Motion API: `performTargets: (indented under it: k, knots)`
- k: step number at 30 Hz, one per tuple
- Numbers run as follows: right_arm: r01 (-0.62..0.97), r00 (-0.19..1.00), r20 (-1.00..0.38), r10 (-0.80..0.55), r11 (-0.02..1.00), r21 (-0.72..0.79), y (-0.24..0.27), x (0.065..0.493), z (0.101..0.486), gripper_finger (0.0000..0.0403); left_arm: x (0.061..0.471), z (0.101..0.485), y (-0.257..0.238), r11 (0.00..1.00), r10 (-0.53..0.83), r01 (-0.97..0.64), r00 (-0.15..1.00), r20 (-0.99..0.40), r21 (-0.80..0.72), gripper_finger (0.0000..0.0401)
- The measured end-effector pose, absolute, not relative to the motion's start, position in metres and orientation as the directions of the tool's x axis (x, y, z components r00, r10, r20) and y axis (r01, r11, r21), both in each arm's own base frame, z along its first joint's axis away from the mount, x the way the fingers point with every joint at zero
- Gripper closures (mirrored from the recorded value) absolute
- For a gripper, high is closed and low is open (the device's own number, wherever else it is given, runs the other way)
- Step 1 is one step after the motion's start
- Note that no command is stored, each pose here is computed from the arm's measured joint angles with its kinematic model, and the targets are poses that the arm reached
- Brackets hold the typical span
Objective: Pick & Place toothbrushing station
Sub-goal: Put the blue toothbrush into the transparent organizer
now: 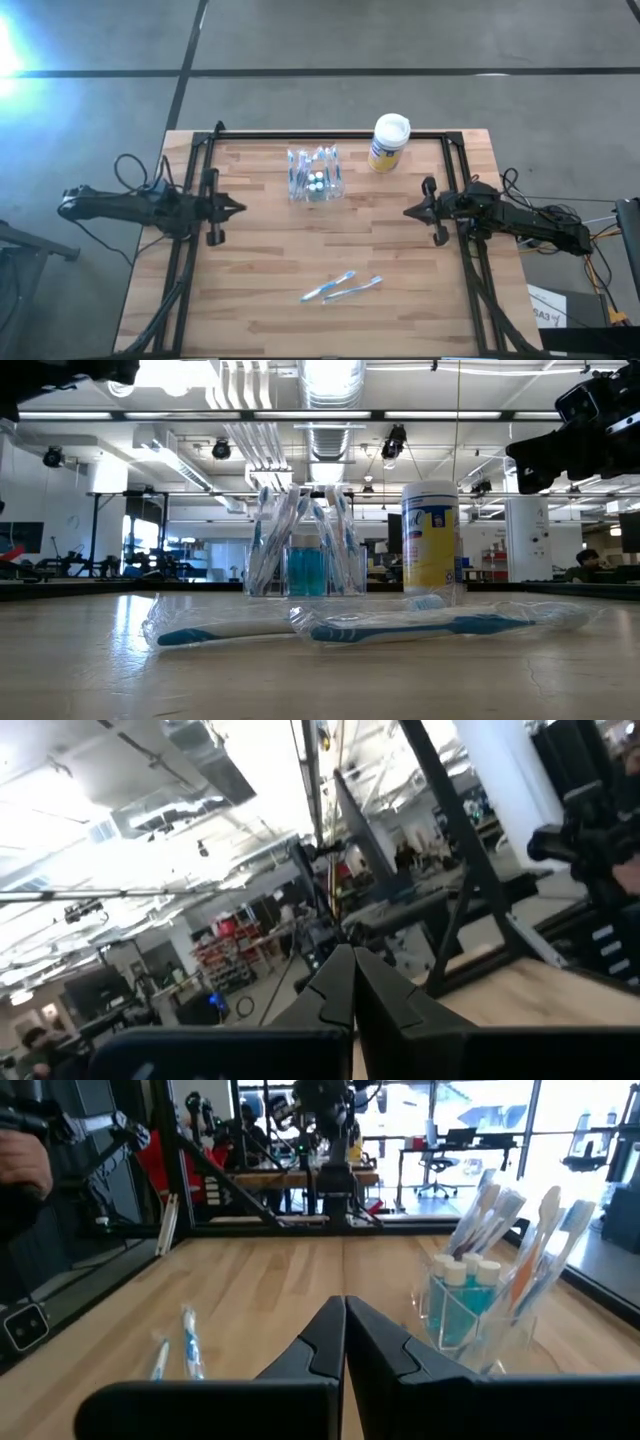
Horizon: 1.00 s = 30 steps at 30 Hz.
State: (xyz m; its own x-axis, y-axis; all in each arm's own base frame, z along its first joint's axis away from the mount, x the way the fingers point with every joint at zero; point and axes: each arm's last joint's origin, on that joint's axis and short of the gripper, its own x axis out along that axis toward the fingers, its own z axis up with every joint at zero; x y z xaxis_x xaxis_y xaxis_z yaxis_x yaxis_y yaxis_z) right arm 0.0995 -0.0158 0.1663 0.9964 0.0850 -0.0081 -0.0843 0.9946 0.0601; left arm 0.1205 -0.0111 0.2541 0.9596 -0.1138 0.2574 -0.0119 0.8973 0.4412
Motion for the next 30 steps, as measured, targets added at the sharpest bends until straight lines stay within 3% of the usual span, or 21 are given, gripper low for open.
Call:
performTargets:
  k: [13, 30]
  knots:
    - [-0.103, 0.977, 0.191, 0.092, 0.993, 0.052, -0.015, 0.098, 0.186, 0.0394, 0.107, 0.241, -0.008, 0.943, -0.1, 0.011, 0.963, 0.252, 0.333, 0.0398]
    - [-0.109, 0.965, 0.246, 0.093, 0.993, 0.05, -0.015, 0.096, 0.192, 0.0394, 0.092, 0.206, -0.006, 0.96, -0.081, -0.009, 0.947, 0.312, 0.279, 0.0394]
